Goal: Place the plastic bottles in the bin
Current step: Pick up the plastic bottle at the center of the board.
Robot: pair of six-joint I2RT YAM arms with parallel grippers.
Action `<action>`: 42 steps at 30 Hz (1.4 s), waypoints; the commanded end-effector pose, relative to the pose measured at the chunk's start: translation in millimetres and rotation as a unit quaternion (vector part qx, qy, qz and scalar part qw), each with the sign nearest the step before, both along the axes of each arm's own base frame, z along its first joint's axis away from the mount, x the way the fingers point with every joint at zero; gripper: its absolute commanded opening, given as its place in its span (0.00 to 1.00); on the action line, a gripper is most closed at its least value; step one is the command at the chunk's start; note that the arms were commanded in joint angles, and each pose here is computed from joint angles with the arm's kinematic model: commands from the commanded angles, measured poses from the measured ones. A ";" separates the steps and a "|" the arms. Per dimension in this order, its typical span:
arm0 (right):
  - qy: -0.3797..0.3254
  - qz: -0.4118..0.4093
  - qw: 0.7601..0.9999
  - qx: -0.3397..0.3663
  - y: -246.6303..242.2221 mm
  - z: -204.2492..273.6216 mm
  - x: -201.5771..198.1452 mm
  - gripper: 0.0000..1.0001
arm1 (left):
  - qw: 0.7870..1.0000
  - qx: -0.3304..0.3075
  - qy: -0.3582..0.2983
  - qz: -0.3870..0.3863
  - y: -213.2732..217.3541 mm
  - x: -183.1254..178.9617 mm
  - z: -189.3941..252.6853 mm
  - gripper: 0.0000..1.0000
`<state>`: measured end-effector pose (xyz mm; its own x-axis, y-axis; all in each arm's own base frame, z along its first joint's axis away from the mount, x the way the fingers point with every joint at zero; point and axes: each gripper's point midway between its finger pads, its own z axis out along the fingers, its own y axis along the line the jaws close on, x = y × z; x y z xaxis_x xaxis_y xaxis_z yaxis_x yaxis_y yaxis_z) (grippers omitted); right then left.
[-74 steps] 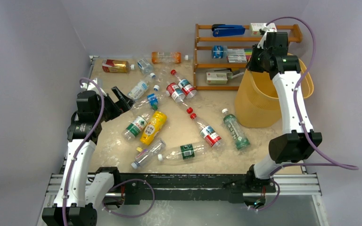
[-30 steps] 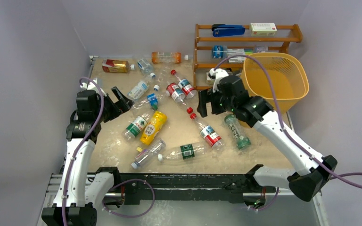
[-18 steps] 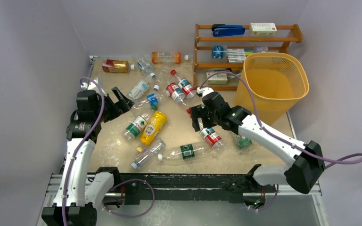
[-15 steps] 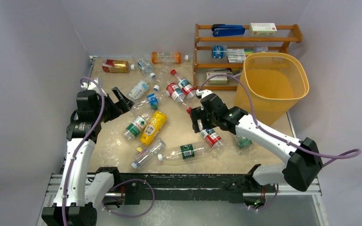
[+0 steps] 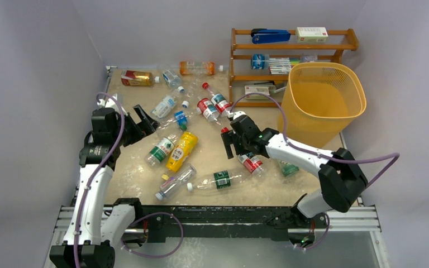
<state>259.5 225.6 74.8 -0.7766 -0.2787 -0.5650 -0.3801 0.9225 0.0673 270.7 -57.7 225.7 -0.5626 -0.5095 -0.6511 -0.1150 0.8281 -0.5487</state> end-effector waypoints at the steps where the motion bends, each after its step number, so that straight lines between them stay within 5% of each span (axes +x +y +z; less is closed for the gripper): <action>1: 0.001 -0.010 1.000 -0.002 2.7 -11.7 6.9 0.87 | 1.000 0.008 -0.020 -0.018 -3.5 -1.2 7.0 0.99; 8: 0.018 -0.008 1.000 -0.019 2.7 -34.1 8.1 0.84 | 1.000 0.006 -0.021 -0.020 -4.5 -2.0 8.1 0.99; 14: 0.021 -0.005 1.000 -0.013 4.2 -32.9 5.7 0.56 | 1.000 0.005 -0.018 -0.020 -4.7 -2.2 4.8 0.99; 18: 0.001 -0.007 1.000 0.004 4.3 -5.0 6.9 0.52 | 1.000 0.004 -0.017 -0.020 -4.8 -1.8 2.6 0.99; 28: -0.112 -0.033 0.992 0.047 -7.9 128.0 28.3 0.52 | 1.000 -0.006 -0.016 -0.023 -7.7 -1.6 -1.0 0.99; 42: -0.286 -0.148 0.943 0.086 -111.9 318.6 84.9 0.50 | 0.999 -0.009 -0.017 -0.028 -9.8 -5.2 -0.2 0.99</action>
